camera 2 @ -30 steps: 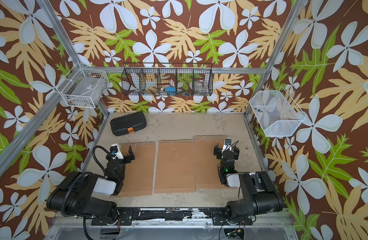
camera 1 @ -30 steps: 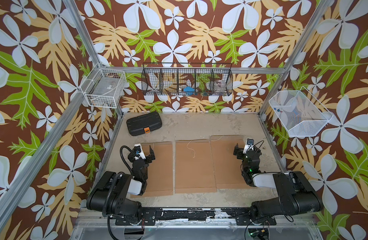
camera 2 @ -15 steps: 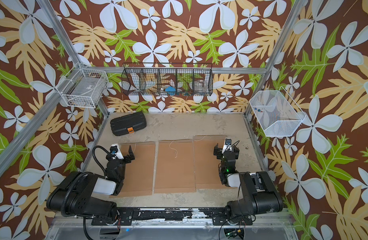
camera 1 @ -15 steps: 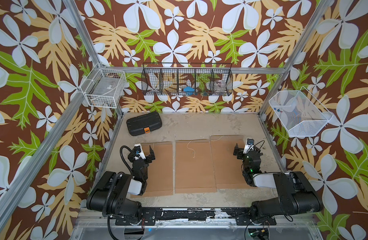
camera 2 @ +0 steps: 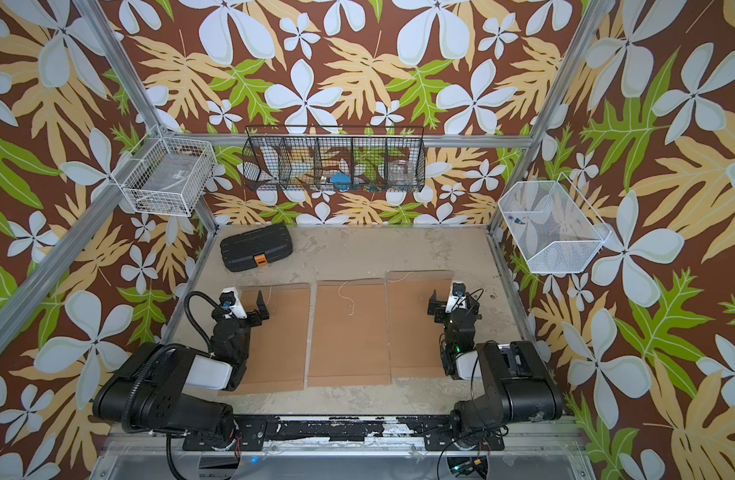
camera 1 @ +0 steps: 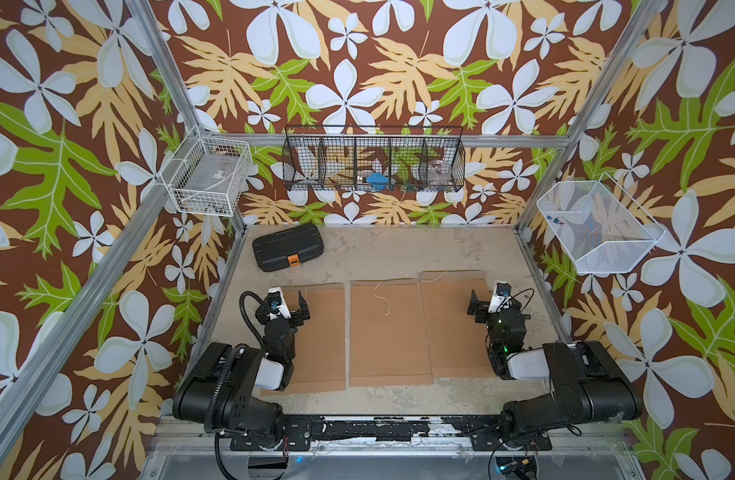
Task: Open the file bag
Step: Reset both arms
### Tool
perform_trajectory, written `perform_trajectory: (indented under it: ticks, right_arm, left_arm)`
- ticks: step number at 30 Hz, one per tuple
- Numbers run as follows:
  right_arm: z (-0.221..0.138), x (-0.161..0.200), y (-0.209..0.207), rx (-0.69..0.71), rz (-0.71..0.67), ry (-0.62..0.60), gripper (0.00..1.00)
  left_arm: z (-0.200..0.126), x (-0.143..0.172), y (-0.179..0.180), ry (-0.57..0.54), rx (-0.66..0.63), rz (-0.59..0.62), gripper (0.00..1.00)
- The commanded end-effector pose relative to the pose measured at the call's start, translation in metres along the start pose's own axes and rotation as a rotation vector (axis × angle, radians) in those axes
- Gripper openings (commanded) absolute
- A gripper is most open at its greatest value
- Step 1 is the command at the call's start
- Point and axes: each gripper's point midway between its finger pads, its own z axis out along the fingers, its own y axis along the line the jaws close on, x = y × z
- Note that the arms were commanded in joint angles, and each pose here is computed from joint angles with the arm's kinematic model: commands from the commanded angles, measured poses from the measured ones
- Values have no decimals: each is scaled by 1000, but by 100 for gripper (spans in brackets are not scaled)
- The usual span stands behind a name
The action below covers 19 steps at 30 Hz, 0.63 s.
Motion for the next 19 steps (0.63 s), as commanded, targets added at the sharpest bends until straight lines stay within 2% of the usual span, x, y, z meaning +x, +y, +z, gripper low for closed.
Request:
perform_trajectory:
  ticks: [1, 19]
  right_arm:
    - [0, -8, 1, -4, 11, -31, 100]
    - [0, -8, 1, -4, 10, -31, 100]
  left_arm:
    - [1, -11, 1, -43, -10, -24, 100]
    - [1, -12, 1, -44, -8, -23, 100]
